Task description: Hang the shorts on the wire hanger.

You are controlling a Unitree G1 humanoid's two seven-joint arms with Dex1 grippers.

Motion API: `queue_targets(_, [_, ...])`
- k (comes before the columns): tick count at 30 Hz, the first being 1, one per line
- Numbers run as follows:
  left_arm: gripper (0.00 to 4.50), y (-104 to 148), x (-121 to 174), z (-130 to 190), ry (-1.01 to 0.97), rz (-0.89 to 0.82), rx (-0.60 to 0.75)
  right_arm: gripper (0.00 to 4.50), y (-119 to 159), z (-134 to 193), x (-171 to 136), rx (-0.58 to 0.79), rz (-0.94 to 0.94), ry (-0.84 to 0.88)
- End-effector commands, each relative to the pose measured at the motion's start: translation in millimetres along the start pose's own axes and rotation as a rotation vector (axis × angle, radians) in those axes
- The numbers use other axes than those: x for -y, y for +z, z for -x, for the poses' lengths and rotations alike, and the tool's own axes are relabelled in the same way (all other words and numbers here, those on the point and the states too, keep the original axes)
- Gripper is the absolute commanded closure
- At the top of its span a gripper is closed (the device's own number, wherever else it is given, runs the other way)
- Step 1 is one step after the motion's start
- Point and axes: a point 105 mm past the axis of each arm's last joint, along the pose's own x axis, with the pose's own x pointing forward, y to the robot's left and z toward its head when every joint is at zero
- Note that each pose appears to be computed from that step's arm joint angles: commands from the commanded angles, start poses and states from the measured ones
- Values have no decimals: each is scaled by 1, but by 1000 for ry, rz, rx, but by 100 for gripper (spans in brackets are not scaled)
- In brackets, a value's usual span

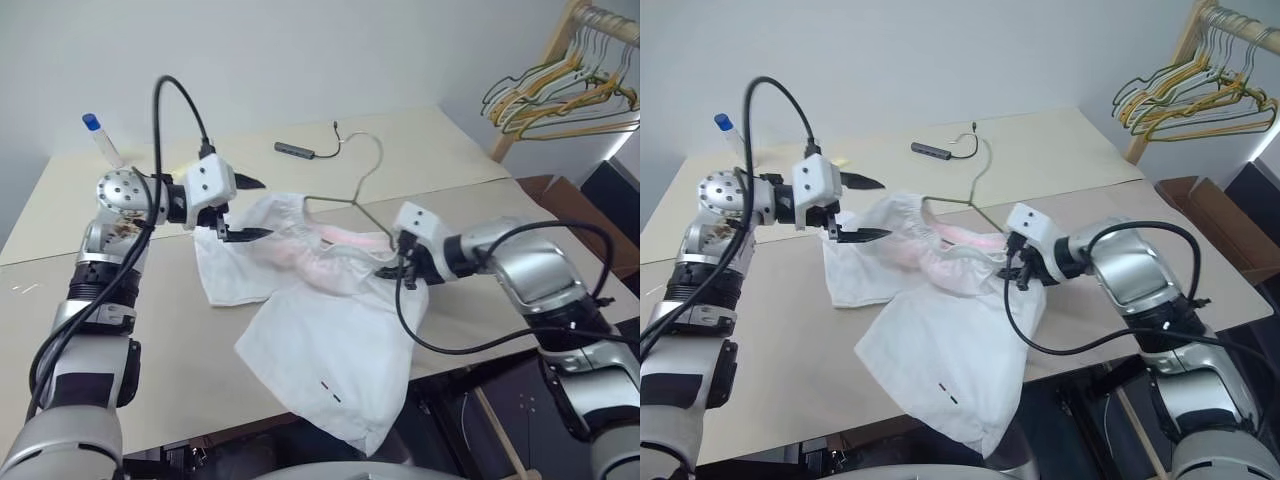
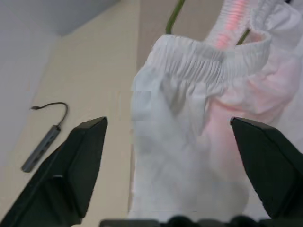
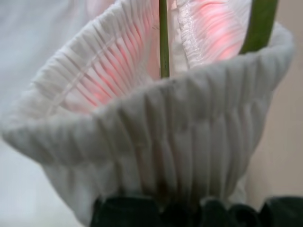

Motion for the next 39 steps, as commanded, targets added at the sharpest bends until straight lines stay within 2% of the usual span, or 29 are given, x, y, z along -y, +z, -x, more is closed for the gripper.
queue_targets(1, [3,21,-41,13,252,-44,49,441,0,23,5,74,-89,-94])
queue_targets(4, [3,37,-53,18,332,-19,120,441,-8,40,11,123,-208,-176])
queue_targets(8, [3,81,-52,17,330,201,391,441,-21,67,26,184,-390,-329])
queue_targets(11, [3,122,-27,14,175,377,605,441,-34,94,39,233,-546,-479])
queue_targets(16, [3,151,2,16,16,497,725,441,-54,120,52,264,-726,-645])
queue_targets(20, [3,161,18,17,-56,508,740,441,-74,142,65,255,-817,-789])
queue_targets(27, [3,161,20,16,-35,521,723,441,-88,201,94,279,-979,-1042])
queue_targets(34, [3,159,22,16,-27,510,709,441,-89,248,110,317,-1071,-1159])
queue_targets(39, [3,158,24,16,-21,495,696,441,-108,274,125,361,-1199,-1267])
